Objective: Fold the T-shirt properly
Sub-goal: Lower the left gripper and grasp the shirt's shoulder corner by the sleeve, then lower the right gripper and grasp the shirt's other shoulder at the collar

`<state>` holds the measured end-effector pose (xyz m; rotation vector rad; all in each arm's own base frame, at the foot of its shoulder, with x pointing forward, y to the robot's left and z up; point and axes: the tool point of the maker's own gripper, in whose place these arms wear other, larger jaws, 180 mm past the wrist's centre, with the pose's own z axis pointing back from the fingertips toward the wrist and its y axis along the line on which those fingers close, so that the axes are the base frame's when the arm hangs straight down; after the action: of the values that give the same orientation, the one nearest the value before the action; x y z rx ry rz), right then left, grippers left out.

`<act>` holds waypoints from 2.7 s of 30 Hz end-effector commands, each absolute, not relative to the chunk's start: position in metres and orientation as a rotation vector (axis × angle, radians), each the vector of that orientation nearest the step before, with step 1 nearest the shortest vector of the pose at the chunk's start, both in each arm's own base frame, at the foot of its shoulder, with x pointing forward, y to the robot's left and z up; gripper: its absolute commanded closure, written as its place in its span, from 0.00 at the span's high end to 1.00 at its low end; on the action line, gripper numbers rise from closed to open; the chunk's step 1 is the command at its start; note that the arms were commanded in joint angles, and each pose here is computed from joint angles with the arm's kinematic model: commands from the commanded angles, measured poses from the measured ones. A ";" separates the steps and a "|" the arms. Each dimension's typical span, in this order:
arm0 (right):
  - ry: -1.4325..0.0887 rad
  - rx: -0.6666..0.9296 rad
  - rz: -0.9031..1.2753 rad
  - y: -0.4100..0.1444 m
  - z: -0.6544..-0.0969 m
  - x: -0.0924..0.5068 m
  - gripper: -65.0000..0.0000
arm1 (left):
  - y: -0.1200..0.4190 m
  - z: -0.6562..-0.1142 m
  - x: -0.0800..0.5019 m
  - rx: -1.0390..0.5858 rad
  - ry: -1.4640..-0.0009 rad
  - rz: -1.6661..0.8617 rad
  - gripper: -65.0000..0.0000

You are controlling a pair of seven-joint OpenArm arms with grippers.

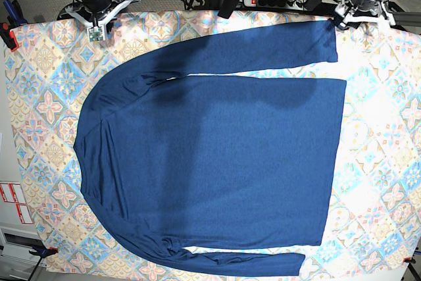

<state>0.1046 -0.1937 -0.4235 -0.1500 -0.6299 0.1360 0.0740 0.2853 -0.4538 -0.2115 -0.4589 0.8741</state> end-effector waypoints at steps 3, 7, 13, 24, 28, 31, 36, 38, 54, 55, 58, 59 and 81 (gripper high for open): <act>-0.655 -0.146 0.146 -0.191 -0.418 0.108 0.01 | 0.291 -0.452 0.087 -0.212 -0.490 0.866 0.45; -0.656 -0.146 0.146 -0.191 -0.417 0.109 0.01 | 0.294 -0.463 0.090 -0.191 -0.477 0.868 0.45; -0.658 -0.146 0.146 -0.191 -0.417 0.109 0.01 | 0.286 -0.464 0.101 -0.205 -0.479 0.846 0.45; -0.659 -0.146 0.146 -0.191 -0.417 0.110 0.01 | 0.220 -0.484 0.092 -0.313 -0.360 0.749 0.30; -0.659 -0.146 0.146 -0.191 -0.417 0.110 0.01 | 0.217 -0.484 0.090 -0.319 -0.358 0.737 0.30; -0.659 -0.146 0.146 -0.191 -0.417 0.110 0.01 | 0.206 -0.484 0.085 -0.352 -0.351 0.687 0.29; -0.659 -0.148 0.144 -0.191 -0.417 0.114 0.01 | 0.198 -0.478 0.092 -0.401 -0.393 0.594 0.05; -0.628 -0.140 0.132 -0.187 -0.420 0.113 0.01 | 0.198 -0.476 0.094 -0.407 -0.402 0.581 0.00; -0.617 -0.115 0.078 -0.171 -0.411 0.188 0.22 | 0.247 -0.465 0.094 -0.321 -0.477 0.666 0.00; -0.624 -0.115 0.075 -0.171 -0.409 0.192 0.28 | 0.247 -0.465 0.094 -0.321 -0.477 0.666 0.00; -0.661 -0.065 0.046 -0.165 -0.403 0.208 0.38 | 0.247 -0.465 0.094 -0.321 -0.477 0.666 0.00; -0.682 -0.028 0.014 -0.164 -0.399 0.216 0.40 | 0.247 -0.465 0.094 -0.321 -0.477 0.666 0.00; -0.589 0.329 -0.601 -0.217 -0.455 0.237 0.40 | 0.246 -0.465 0.096 -0.324 -0.478 0.665 0.00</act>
<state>0.2276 -0.2119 -0.4646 0.3275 -0.5469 -0.6088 0.0939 0.2421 -0.4693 -0.3254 -0.4615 0.6731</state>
